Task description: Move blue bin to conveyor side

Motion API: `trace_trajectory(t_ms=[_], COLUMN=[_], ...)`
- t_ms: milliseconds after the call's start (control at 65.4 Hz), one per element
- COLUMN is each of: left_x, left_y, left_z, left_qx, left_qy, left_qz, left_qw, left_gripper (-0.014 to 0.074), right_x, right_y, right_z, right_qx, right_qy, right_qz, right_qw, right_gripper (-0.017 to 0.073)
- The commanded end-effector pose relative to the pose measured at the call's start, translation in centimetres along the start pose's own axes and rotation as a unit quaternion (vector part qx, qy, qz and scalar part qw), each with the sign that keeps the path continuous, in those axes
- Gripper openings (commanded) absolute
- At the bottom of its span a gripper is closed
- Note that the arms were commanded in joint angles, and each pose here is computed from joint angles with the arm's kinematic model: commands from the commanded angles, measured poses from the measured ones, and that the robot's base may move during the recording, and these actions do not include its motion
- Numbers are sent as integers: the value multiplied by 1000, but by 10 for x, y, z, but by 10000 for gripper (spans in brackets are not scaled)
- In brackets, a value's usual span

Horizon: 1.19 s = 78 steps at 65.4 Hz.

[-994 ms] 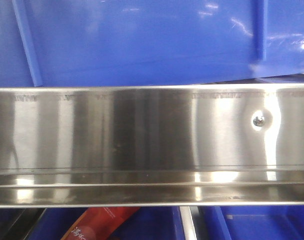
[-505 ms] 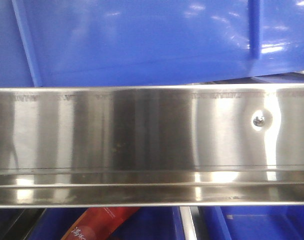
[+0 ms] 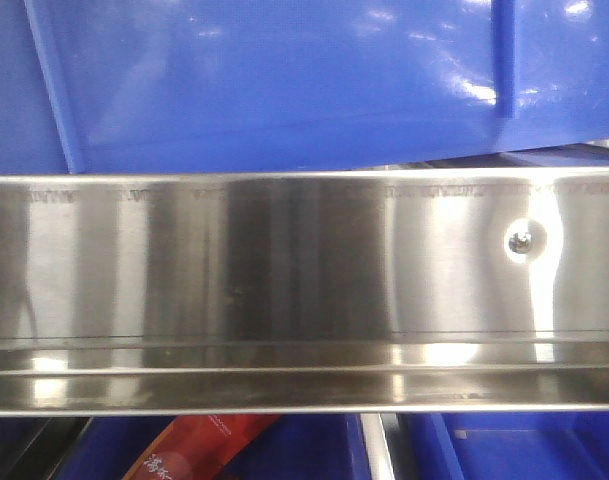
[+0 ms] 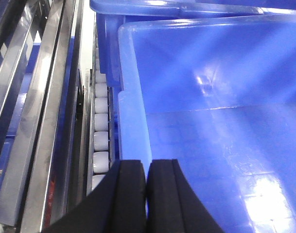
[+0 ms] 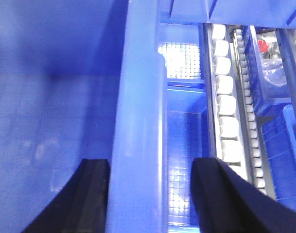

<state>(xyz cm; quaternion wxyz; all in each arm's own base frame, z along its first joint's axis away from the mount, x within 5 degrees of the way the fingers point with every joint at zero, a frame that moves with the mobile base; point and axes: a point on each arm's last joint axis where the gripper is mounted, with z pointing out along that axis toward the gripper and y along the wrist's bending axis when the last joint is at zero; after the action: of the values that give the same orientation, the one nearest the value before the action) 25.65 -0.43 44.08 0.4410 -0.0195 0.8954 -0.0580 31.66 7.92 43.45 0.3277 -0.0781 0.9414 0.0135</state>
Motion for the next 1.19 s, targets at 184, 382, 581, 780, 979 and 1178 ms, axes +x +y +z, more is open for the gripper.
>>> trace_trajectory(t_ms=[184, 382, 581, 780, 979, 1178], left_x=[-2, -2, -2, -2, -2, -1], left_y=[-2, -2, -2, -2, -2, -2], left_z=[-3, -3, -3, -2, -2, -2], left_qx=[5, 5, 5, 5, 5, 6], left_qy=[-8, -8, -8, -7, -6, -1], left_qz=[-1, -1, -1, -1, -1, -2], left_qw=[1000, 1000, 1000, 1000, 1000, 1000], left_gripper=[-7, -7, -7, -7, -7, -7], right_x=[-4, -6, -10, -13, -14, -12], right_y=[1, 3, 3, 3, 4, 4], right_z=[17, 17, 10, 8, 11, 18], right_qx=[2, -11, -12, -13, -13, -12], right_qy=[4, 2, -13, -25, -24, -6], right_qz=[-13, -8, -16, -18, -22, -23], right_qw=[1000, 1000, 1000, 999, 999, 1000], right_gripper=[265, 265, 265, 265, 265, 260])
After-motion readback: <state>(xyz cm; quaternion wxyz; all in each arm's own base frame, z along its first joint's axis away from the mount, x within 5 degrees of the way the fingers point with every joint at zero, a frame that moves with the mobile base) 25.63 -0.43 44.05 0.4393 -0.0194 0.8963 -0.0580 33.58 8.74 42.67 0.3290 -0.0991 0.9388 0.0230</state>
